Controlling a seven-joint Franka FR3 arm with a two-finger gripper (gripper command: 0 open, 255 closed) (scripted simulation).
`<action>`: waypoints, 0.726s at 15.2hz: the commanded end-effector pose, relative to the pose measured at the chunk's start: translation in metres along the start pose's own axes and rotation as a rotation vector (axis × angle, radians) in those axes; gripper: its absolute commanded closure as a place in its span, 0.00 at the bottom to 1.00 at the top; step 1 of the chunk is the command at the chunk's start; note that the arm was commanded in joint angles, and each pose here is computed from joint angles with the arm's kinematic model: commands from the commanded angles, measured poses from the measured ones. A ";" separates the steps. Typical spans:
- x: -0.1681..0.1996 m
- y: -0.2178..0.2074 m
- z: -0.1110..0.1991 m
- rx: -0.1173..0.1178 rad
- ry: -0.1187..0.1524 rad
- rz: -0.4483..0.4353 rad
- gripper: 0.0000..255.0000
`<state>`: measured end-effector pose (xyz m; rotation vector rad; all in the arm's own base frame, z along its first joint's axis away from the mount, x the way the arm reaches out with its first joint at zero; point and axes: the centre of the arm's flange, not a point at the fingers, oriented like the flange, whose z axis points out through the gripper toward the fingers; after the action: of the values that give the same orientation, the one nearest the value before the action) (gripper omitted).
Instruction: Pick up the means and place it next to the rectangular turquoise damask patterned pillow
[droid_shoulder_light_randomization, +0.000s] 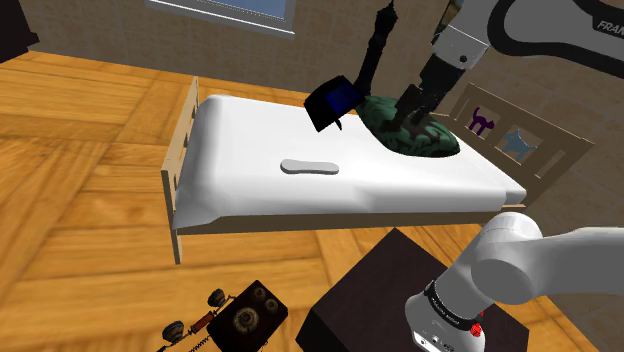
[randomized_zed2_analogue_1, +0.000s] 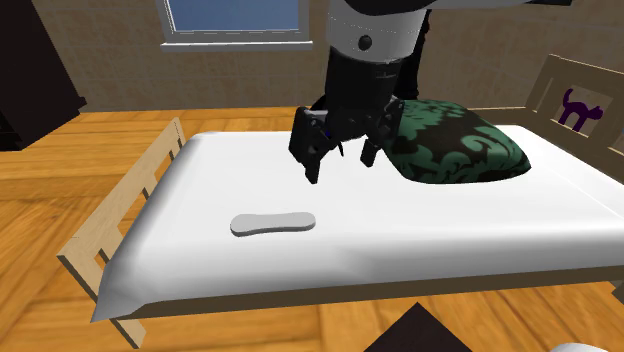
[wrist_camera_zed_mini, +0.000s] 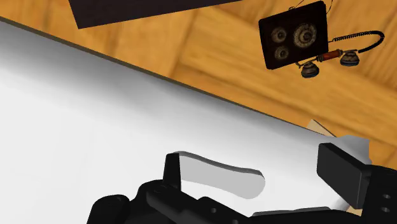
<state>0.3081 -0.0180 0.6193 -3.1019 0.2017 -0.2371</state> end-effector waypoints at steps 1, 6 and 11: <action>0.000 0.000 0.000 0.000 0.000 0.000 0.00; 0.044 0.017 0.050 0.014 -0.029 -0.206 0.00; 0.090 0.023 0.102 0.029 -0.058 -0.412 0.00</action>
<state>0.3990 -0.0509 0.5408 -3.0900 -0.3691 -0.1612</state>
